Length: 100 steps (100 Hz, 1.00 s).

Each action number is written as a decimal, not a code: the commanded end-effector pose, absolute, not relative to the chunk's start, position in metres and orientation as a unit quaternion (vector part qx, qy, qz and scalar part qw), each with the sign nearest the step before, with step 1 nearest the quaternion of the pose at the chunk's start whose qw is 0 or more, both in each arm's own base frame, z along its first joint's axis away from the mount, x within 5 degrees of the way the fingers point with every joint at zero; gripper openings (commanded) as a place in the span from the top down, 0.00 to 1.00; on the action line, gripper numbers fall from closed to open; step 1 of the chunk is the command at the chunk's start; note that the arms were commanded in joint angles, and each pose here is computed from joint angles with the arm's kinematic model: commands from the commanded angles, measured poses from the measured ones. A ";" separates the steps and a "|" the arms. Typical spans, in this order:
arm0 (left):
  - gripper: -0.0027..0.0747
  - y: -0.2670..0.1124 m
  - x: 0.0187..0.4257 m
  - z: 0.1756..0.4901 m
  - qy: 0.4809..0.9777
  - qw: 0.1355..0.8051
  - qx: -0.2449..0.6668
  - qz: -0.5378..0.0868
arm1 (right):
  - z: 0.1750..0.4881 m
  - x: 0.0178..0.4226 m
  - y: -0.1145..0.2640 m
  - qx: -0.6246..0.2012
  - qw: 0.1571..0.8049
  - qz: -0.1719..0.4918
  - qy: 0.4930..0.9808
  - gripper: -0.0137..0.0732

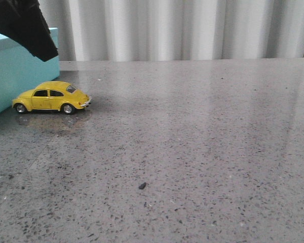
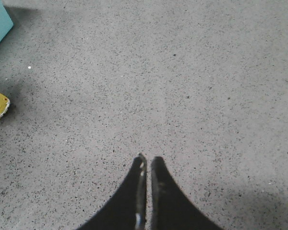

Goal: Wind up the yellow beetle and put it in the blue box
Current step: 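Lower the left gripper and close it around the beetle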

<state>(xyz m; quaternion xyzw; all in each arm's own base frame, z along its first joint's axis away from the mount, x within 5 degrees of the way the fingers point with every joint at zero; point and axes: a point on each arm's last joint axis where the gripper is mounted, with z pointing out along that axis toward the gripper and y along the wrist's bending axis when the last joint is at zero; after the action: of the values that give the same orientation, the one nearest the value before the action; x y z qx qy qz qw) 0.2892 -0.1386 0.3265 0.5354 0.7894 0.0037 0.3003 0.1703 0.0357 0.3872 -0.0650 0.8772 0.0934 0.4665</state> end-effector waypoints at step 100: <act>0.30 -0.151 0.312 0.301 0.734 0.263 0.625 0.047 | 0.405 0.171 0.035 -0.061 0.527 0.097 0.842 0.91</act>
<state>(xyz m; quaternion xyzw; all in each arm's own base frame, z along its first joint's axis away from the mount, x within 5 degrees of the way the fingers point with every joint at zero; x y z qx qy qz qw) 0.3105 -0.1477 0.2798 0.6285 0.7471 0.0317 0.2142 0.1718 0.0357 0.3895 -0.0634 0.8702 0.0938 0.4795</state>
